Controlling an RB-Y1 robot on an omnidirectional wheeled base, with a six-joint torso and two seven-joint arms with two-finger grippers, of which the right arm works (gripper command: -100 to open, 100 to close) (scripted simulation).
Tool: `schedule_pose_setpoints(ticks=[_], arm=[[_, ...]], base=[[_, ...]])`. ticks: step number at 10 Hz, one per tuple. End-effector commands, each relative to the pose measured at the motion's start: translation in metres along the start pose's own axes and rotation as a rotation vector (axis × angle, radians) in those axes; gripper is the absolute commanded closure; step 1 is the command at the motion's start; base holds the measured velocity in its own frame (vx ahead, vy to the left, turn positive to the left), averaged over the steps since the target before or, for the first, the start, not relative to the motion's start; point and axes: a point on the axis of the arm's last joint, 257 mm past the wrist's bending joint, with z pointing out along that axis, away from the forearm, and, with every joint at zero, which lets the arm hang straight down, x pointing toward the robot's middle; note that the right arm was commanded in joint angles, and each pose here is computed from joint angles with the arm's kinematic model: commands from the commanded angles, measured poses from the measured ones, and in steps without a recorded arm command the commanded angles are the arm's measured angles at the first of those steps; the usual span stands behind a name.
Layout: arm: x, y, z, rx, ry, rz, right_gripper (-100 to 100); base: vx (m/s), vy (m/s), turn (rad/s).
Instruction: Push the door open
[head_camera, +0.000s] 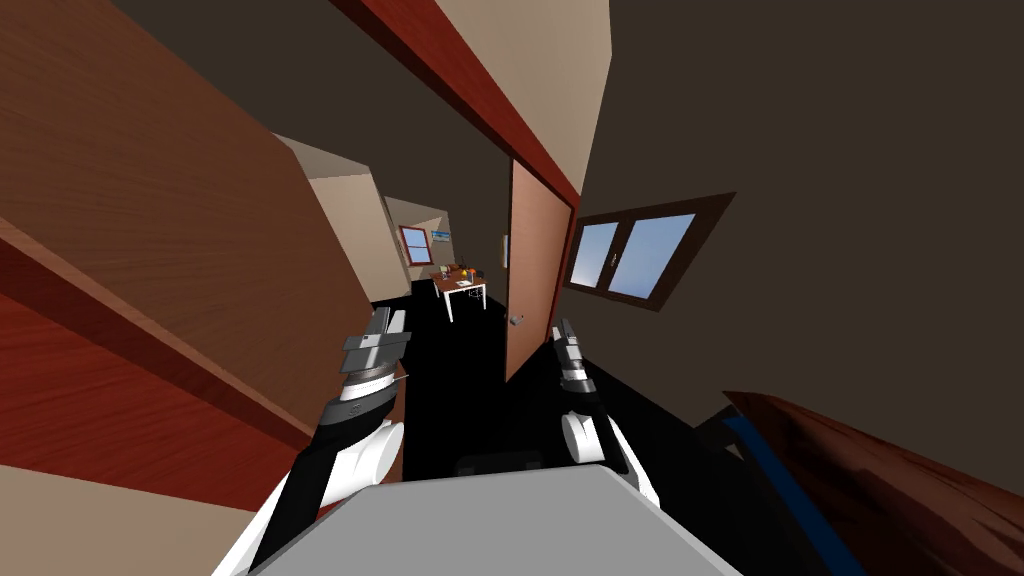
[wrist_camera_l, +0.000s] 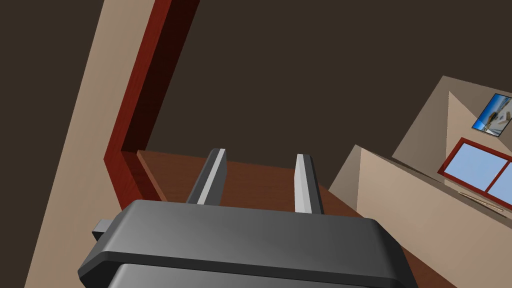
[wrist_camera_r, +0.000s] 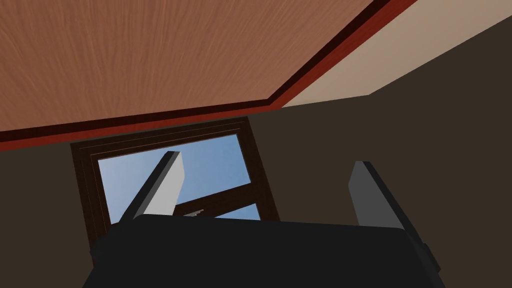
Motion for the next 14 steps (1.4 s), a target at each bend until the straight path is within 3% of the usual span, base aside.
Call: schedule_pose_setpoints(ticks=[1,7,10,14], arm=[[0.007,-0.015,-0.0039,0.019,0.014,0.013,-100],[0.033,-0.065,-0.0191,0.097,0.062,0.053,-100],[0.050,-0.097,-0.0331,0.154,0.094,0.076,-100],[0.068,-0.126,-0.0486,0.207,0.127,0.098,-100]], base=[[0.100,-0.077,0.103],[0.072,-0.065,0.087],[0.085,-0.098,0.114],[0.061,-0.086,0.081]])
